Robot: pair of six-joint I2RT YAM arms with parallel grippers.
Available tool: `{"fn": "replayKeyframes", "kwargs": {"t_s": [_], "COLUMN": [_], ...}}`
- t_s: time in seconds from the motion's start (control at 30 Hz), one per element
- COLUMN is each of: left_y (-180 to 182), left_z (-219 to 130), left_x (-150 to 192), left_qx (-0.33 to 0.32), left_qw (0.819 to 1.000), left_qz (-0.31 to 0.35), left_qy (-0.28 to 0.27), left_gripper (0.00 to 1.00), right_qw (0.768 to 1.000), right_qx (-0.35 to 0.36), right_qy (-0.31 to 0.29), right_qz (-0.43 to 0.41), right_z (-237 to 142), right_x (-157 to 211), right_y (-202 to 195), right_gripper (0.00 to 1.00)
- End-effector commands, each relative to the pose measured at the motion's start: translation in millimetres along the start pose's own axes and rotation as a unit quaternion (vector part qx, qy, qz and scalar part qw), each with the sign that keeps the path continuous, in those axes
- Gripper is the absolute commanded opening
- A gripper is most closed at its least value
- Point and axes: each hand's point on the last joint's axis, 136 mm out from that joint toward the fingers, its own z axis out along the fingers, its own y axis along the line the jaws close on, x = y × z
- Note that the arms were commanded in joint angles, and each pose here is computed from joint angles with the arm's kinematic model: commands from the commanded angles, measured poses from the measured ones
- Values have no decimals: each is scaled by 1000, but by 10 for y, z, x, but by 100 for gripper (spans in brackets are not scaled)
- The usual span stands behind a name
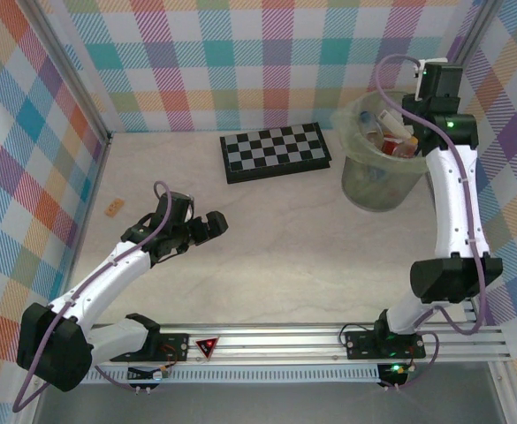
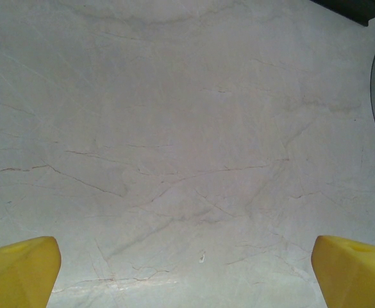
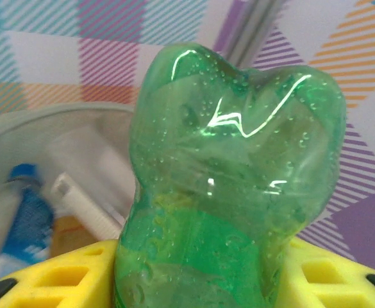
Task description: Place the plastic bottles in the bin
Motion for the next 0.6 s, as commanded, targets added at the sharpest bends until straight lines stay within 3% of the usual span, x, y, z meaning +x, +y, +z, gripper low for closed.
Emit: {"fn": "replayKeyframes", "kwargs": {"t_s": [0.0,0.1,0.27,0.4,0.57], "left_y": [-53,-27,7,14,5], "left_z": [-87,-117,-132,-96,-83], "left_x": [-62,-53,-38,-21,-33], "left_qx": [14,9,5,5,4], "left_qw": [1000,1000,1000,1000,1000], "left_qz": [-1,0,0,-2,-1], "left_qy": [-14,-16,-19,-15,-14], "left_gripper": [100,100,100,100,100], "right_qw": [999,999,999,993,968], "right_qx": [41,50,7,-62,-187], "right_qy": [-23,-9,33,96,165], "right_qz": [10,19,22,15,30], "right_z": [276,510,827,1032,1004], "right_x": [-109,-28,184,467,809], "right_y": [-164,-257,-210,-25,299], "right_gripper": [46,47,49,50,57]}}
